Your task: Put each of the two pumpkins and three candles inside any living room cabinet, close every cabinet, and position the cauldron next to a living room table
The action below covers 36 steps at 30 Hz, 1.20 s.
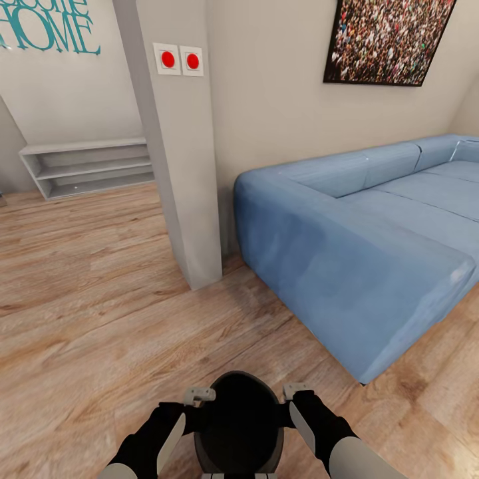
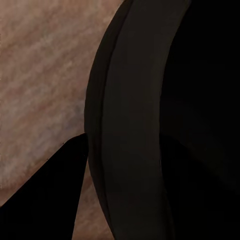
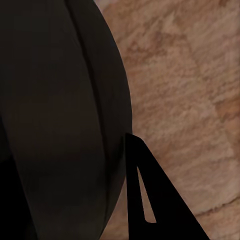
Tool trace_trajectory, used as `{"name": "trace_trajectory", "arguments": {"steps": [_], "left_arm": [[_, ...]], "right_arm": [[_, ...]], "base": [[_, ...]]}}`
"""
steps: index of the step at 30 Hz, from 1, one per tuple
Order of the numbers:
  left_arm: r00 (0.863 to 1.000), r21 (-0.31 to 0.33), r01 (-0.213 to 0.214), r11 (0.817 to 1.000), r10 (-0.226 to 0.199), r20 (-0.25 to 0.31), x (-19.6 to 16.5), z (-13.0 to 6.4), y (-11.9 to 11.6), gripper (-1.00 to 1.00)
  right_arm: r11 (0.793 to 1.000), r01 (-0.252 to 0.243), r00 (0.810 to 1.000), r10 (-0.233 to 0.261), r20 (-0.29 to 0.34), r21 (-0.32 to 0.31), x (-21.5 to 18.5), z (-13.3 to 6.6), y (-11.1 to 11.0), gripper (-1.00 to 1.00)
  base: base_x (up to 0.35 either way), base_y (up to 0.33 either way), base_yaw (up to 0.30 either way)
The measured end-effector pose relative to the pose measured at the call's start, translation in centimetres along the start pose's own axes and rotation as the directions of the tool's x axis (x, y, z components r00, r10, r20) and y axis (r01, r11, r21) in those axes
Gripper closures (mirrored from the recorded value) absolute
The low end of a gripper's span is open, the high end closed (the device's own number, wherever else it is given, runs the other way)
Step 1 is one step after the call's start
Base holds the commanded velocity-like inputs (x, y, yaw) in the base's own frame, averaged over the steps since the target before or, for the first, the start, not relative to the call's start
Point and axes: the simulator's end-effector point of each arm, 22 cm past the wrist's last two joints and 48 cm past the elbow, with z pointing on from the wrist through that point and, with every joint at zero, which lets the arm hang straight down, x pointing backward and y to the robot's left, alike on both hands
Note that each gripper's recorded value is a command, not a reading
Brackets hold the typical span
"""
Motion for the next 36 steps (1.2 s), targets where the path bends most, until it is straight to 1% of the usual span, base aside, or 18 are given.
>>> {"name": "trace_trajectory", "arguments": {"steps": [3, 4, 5, 36], "left_arm": [[1.000, 0.004, 0.007, 1.000, -0.007, 0.003, -0.11, -0.03, 0.00, 1.00], [1.000, 0.006, 0.012, 1.000, -0.012, 0.025, -0.61, -0.04, -0.01, 1.00], [0.999, 0.007, 0.012, 1.000, -0.012, 0.029, -0.69, -0.04, -0.02, 1.00], [0.999, 0.009, 0.013, 1.000, -0.013, 0.035, -0.80, -0.04, -0.05, 1.00]], "right_arm": [[1.000, -0.004, 1.000, 0.004, 0.000, -0.004, 0.01, 0.01, 0.09, 1.00], [1.000, -0.009, 1.000, 0.009, 0.003, -0.004, -0.10, -0.01, 0.06, 1.00], [1.000, -0.009, 1.000, 0.009, 0.004, -0.004, -0.15, -0.02, 0.05, 1.00], [1.000, -0.010, 1.000, 0.010, 0.004, -0.005, -0.15, -0.02, 0.07, 1.00]], "base": [[0.000, 0.000, 0.000], [0.000, 0.000, 0.000], [0.000, 0.000, 0.000], [0.000, 0.000, 0.000]]}}
